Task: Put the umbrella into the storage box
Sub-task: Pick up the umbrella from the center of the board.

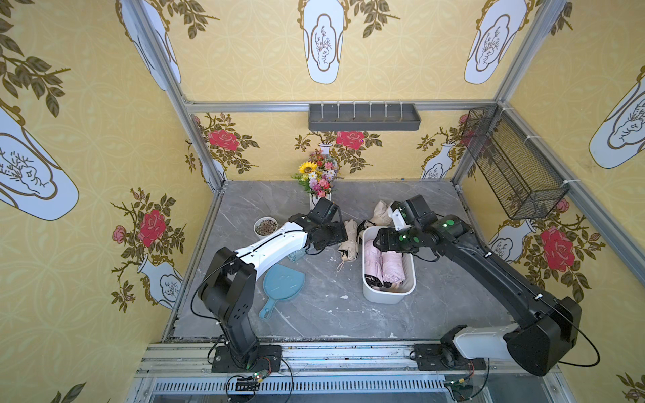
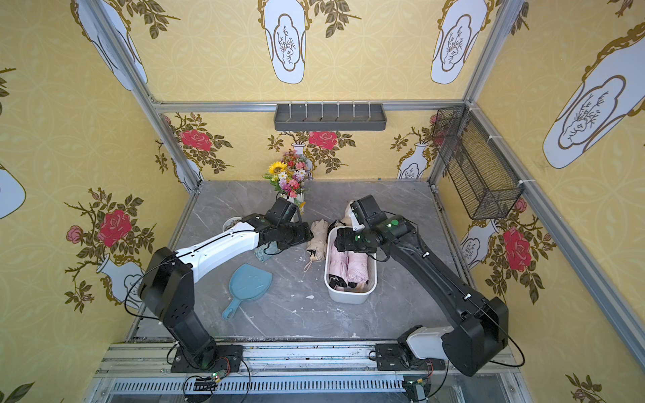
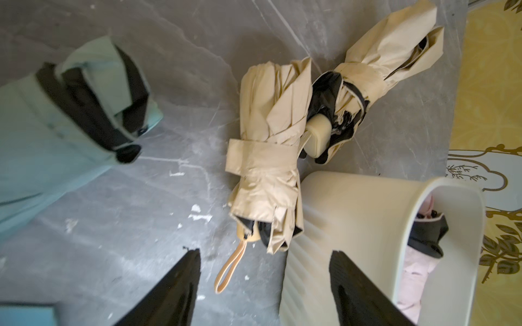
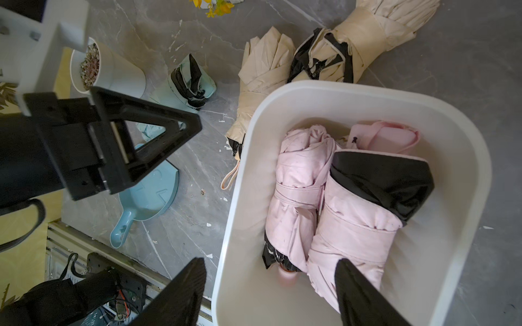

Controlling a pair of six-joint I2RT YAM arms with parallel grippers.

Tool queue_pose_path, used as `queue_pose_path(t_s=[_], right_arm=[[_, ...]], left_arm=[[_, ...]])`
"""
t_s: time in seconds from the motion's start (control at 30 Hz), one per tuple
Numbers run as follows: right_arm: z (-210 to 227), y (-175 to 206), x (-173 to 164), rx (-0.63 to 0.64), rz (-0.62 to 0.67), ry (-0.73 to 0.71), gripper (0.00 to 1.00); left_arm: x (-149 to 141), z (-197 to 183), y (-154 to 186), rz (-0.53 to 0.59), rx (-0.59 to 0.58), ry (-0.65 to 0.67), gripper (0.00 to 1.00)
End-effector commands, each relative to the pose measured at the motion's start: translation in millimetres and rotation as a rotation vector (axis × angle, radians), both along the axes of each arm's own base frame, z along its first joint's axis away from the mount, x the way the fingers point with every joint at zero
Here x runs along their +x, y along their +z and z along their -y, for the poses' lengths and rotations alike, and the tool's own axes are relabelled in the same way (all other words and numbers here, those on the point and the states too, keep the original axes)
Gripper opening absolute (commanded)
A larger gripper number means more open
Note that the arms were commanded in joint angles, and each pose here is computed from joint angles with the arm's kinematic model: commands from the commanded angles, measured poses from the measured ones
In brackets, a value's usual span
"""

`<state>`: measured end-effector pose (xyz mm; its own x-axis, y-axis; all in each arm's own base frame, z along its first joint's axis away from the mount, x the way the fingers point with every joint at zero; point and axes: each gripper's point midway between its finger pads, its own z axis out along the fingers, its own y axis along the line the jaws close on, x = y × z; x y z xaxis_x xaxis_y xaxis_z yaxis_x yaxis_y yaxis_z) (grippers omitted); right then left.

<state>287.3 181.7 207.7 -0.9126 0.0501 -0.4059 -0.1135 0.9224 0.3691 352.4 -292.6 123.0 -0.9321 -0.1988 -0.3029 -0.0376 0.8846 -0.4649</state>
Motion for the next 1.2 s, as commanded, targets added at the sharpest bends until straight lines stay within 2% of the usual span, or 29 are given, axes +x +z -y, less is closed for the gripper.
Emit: queue_pose_path(t_s=[0.0,0.4,0.6,0.7,0.93,1.17], right_arm=[[0.9,7.6,13.9,0.005,0.045,-0.048,0.78],[18.9,18.6,22.5,0.074,0.057,-0.105,0.82],[39.2,22.0,22.9,0.122,0.058,-0.153,0.82],[46.3,22.6,21.7,0.133,0.06,-0.166,0.82],[49.8,19.6,17.3,0.137,0.044,-0.165,0.82],[45.9,23.6,8.0,0.164,0.039,-0.138,0.82]], left_arm=[[16.3,15.6,-9.7,0.01,-0.004,-0.037,0.78],[54.7,38.4,-60.1,-0.059,-0.01,-0.059,0.78],[59.4,49.2,-79.3,-0.083,-0.02,-0.092,0.69],[57.5,51.8,-88.8,-0.104,-0.023,-0.106,0.58],[50.6,47.2,-91.2,-0.116,-0.018,-0.113,0.13],[34.4,23.6,-45.4,-0.051,-0.015,-0.091,0.0]])
